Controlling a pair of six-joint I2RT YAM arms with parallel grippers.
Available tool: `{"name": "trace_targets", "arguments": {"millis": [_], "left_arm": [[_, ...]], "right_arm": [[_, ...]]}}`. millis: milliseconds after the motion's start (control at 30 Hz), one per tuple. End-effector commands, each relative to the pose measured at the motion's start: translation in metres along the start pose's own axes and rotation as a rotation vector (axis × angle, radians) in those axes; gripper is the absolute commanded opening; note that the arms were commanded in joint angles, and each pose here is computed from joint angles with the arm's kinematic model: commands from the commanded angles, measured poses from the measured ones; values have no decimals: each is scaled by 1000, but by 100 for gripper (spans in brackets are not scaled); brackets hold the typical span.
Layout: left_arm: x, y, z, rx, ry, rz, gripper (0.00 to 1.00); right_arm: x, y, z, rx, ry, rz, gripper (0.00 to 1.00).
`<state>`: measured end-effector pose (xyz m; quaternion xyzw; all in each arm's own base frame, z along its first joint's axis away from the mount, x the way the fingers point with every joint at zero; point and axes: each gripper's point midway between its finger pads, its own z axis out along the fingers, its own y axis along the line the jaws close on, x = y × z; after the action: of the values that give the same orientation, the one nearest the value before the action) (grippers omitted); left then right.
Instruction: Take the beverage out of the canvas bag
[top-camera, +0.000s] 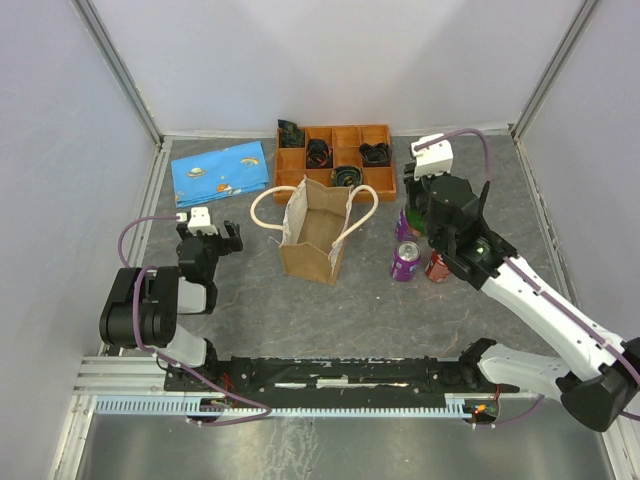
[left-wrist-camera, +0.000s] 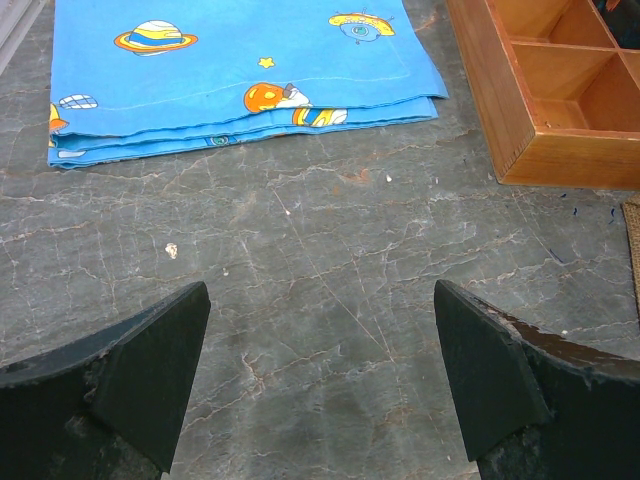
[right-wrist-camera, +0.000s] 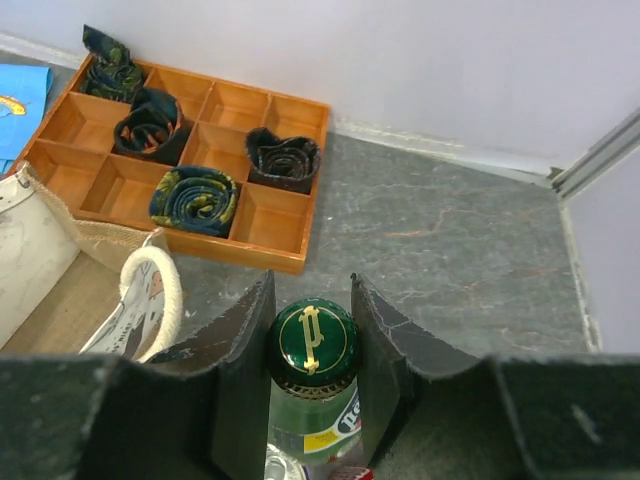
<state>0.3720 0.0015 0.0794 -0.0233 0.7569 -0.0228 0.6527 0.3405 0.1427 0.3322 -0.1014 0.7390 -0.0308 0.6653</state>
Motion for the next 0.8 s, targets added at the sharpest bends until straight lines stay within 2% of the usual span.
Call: {"name": "trace_targets", "arguments": {"millis": [0,367,767], "left_arm": [[-13,1,2,-3,-48,38,99],[-13,1,2,-3,-46,37,99],[-13,1,2,-4,-47,37,99]], "right_arm": [[-55,4,5,-43,-160,144,0],[-36,46,47,-165,-87,185,0],[21,66,68,-201,14,209,0]]}}
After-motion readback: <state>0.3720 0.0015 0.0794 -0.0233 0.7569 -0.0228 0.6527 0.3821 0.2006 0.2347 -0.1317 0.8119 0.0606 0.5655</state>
